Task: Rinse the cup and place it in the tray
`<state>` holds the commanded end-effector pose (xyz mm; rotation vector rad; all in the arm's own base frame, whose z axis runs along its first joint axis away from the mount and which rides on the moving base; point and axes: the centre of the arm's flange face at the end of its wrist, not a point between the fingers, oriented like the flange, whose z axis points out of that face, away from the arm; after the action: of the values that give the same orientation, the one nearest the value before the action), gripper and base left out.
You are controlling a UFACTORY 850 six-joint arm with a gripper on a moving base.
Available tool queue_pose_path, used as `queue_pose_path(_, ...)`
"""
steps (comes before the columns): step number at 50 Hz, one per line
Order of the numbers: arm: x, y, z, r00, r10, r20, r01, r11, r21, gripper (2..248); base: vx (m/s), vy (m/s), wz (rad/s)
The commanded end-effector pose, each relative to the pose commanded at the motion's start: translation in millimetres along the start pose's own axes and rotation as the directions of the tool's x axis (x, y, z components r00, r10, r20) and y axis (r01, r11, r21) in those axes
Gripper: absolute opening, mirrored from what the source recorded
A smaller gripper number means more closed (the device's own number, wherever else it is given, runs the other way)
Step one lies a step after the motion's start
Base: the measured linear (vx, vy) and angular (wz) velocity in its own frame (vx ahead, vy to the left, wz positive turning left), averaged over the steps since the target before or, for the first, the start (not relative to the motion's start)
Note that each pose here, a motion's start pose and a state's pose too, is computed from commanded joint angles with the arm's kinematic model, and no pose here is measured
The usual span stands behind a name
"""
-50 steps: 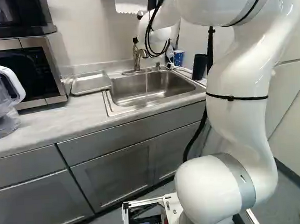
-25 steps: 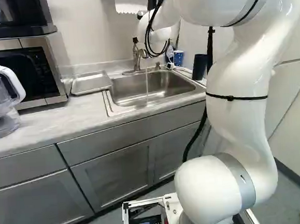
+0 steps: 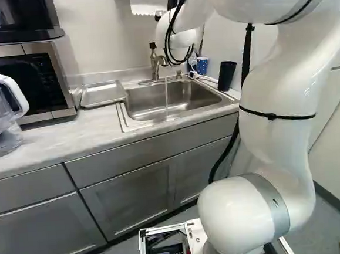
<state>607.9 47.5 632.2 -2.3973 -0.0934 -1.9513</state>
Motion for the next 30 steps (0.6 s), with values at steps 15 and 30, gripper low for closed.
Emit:
queue_pose_path(15,-4.7,-1.8,-30,1.0,-0.001,0.007,0.001,1.0,0.003,247,0.0,0.0,0.0)
queue_pose_path(30,-11.3,-3.6,-61,1.0,-0.001,0.023,0.001,1.0,0.006,247,0.0,0.0,0.0)
